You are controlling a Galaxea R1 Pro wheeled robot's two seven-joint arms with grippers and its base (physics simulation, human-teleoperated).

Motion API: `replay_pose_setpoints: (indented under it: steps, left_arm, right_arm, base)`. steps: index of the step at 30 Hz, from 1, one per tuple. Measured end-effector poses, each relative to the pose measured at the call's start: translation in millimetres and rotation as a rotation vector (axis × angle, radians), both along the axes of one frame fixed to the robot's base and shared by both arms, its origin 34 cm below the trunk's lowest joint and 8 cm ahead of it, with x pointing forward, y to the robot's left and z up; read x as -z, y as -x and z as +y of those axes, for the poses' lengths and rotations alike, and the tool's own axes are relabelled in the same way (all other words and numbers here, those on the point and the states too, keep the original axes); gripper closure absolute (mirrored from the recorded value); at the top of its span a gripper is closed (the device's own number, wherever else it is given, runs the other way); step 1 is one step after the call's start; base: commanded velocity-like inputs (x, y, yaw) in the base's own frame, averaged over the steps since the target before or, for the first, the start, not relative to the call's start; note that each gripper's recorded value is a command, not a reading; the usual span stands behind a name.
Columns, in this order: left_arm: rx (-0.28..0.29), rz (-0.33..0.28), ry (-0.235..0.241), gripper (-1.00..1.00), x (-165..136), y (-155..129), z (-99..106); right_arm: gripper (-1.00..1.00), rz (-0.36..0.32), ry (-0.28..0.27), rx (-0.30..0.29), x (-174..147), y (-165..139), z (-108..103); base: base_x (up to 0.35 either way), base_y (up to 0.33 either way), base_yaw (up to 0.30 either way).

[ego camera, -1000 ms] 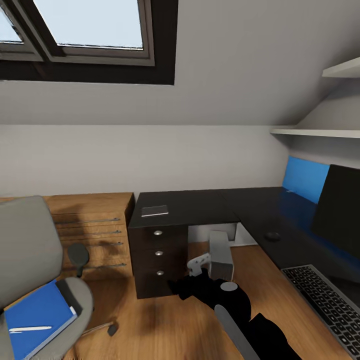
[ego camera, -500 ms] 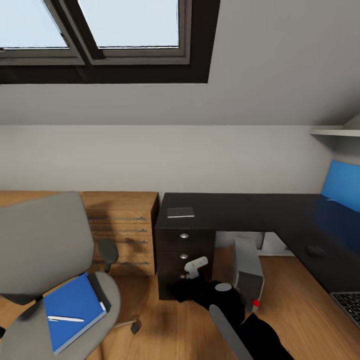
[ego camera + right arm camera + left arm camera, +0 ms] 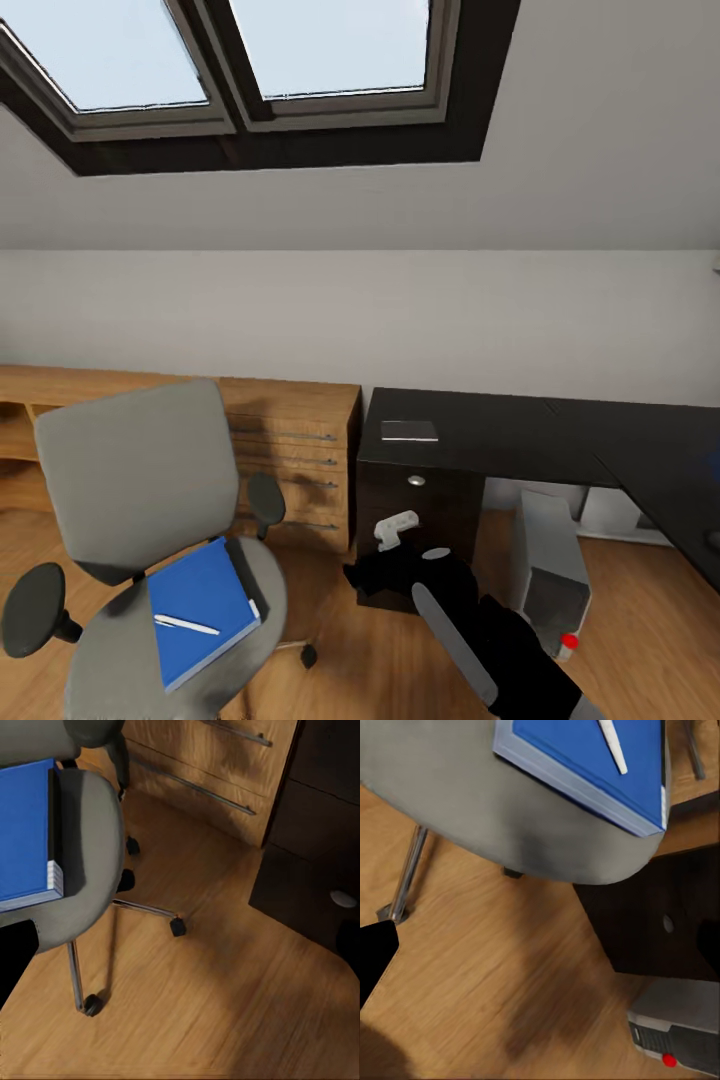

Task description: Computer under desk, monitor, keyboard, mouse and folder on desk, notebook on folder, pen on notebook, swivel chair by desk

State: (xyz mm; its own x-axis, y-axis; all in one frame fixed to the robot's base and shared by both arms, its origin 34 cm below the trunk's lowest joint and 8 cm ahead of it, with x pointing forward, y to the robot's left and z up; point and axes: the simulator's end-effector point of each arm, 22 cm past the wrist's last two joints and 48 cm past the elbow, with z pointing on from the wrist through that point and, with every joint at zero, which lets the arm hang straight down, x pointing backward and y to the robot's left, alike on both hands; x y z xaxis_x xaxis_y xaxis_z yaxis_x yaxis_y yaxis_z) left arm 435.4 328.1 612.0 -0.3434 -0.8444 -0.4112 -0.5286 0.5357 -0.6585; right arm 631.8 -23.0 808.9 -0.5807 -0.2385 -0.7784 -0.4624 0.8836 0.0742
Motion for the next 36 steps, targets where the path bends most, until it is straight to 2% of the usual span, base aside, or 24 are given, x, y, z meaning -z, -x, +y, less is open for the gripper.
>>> replay_pose_setpoints:
  steps: [6, 10, 12, 13, 17, 20, 23, 24, 36]
  left_arm:
    - [-0.075, -0.032, 0.036, -1.00, -8.3, 6.8, 17.3]
    - [-0.086, -0.031, 0.044, -1.00, -8.6, 8.1, 20.8]
    - [-0.090, -0.025, 0.045, -1.00, -8.1, 9.3, 23.1]
    - [-0.132, 0.006, 0.033, -1.00, -3.0, 17.7, 37.6]
    - [-0.172, 0.020, 0.017, -1.00, -2.8, 23.4, 56.6]
    - [-0.169, 0.021, 0.013, -1.00, -5.4, 20.2, 61.8]
    - [-0.149, 0.043, 0.004, -1.00, -8.4, 13.3, 72.4]
    - [-0.158, 0.074, -0.008, -1.00, -6.7, 12.9, 81.6]
    - [-0.177, 0.075, -0.014, -1.00, -5.8, 13.1, 87.2]
  right_arm:
    - [-1.00, 0.038, 0.035, 0.011, 15.8, -6.0, -8.5]
    - [-1.00, 0.060, 0.045, 0.012, 23.7, -7.3, -8.6]
    - [-1.00, 0.088, 0.043, 0.000, 33.0, -2.6, 4.2]
    - [-1.00, 0.103, 0.094, -0.047, 52.3, 10.8, 20.2]
    - [-1.00, 0.103, 0.141, -0.089, 69.7, 22.0, 33.3]
    - [-1.00, 0.107, 0.146, -0.096, 76.9, 25.0, 39.3]
    - [-1.00, 0.098, 0.178, -0.101, 87.2, 26.3, 43.9]
    - [-1.00, 0.070, 0.208, -0.102, 91.7, 23.3, 45.0]
    - [-1.00, 0.074, 0.226, -0.103, 102.1, 25.9, 47.9]
  base:
    - [0.000, 0.000, 0.264]
    - [0.000, 0.000, 0.275]
    - [0.000, 0.000, 0.241]
    - [0.000, 0.000, 0.222]
    - [0.000, 0.000, 0.248]
    - [0.000, 0.000, 0.269]
    - [0.000, 0.000, 0.259]
    - [0.000, 0.000, 0.240]
    - [0.061, 0.050, 0.265]
